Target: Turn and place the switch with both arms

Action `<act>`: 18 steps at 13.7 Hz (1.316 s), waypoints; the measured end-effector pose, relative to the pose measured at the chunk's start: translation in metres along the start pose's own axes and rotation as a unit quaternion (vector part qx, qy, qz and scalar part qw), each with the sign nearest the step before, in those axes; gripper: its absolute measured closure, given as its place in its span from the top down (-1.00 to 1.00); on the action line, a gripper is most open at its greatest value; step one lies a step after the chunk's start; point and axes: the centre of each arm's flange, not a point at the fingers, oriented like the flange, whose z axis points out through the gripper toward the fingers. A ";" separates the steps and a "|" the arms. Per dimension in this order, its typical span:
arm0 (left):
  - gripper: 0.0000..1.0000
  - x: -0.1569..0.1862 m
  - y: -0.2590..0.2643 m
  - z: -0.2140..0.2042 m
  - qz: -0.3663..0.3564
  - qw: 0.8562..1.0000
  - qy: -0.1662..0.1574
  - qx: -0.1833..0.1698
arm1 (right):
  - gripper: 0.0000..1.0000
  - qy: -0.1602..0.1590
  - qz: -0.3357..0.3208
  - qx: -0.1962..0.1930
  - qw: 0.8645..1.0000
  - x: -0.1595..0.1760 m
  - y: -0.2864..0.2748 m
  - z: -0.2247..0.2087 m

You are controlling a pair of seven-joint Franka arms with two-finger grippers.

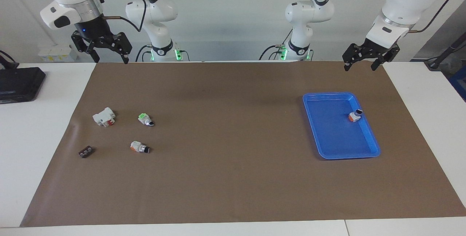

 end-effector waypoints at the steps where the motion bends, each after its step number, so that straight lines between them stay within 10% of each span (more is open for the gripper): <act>1: 1.00 0.000 0.000 0.000 0.000 1.000 0.000 0.000 | 1.00 0.000 0.001 0.000 1.000 0.001 0.001 0.002; 18: 1.00 0.000 0.000 0.000 0.000 1.000 0.000 0.000 | 1.00 0.009 0.177 0.003 0.984 0.006 0.067 0.087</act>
